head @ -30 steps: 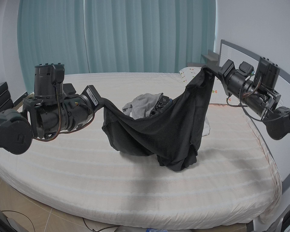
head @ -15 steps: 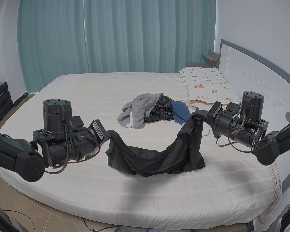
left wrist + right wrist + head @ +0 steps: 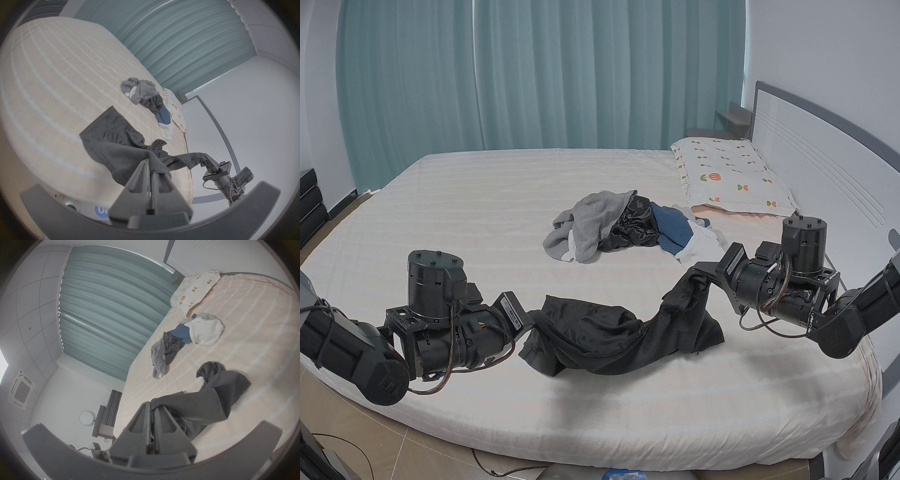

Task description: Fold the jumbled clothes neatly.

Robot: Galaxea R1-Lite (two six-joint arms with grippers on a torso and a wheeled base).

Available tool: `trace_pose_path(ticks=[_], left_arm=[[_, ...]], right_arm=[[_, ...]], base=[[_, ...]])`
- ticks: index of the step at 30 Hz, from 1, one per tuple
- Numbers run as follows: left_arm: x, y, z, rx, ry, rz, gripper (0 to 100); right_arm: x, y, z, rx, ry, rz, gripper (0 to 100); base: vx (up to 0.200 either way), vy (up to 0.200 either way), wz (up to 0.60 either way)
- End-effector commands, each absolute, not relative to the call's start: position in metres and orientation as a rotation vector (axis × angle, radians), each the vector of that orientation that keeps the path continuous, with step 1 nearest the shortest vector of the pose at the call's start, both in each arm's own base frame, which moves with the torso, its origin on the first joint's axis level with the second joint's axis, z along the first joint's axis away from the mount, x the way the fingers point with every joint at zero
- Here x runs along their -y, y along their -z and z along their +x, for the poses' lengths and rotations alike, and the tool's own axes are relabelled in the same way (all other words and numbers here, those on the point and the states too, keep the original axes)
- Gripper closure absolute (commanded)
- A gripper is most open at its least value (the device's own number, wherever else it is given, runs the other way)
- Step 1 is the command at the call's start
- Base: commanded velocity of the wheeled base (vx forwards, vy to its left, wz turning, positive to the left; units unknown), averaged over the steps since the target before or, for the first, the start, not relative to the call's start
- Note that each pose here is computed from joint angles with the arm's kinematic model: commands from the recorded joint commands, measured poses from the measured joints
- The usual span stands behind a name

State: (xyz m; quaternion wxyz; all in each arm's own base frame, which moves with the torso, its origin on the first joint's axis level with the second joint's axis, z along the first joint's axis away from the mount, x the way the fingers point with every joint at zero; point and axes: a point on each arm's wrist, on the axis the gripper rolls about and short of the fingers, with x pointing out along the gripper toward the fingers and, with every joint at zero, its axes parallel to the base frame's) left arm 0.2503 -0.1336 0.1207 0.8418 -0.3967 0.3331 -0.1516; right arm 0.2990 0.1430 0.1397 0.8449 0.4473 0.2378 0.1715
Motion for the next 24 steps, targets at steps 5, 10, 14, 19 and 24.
trace_pose_path(ticks=[5,10,14,19,24], left_arm=[[0.134,-0.118,0.252,-0.706,0.315,-0.837,100],[0.132,-0.121,0.255,-0.698,0.298,-0.869,100],[0.130,-0.123,0.256,-0.698,0.288,-0.920,100],[0.130,-0.125,0.256,-0.691,0.290,-0.924,100],[0.125,-0.133,0.253,-0.663,0.296,-0.933,100]], right_arm=[[-0.143,-0.136,0.296,-0.516,-0.356,0.936,100],[-0.144,-0.136,0.295,-0.515,-0.355,0.935,100],[-0.145,-0.134,0.297,-0.496,-0.324,0.915,100],[-0.154,-0.129,0.295,-0.465,-0.293,0.844,100],[-0.156,-0.134,0.295,-0.402,-0.299,0.854,100]], base=[[0.000,0.000,0.00],[0.000,0.000,0.00],[0.000,0.050,0.00],[0.000,0.200,0.00],[0.000,0.200,0.00]])
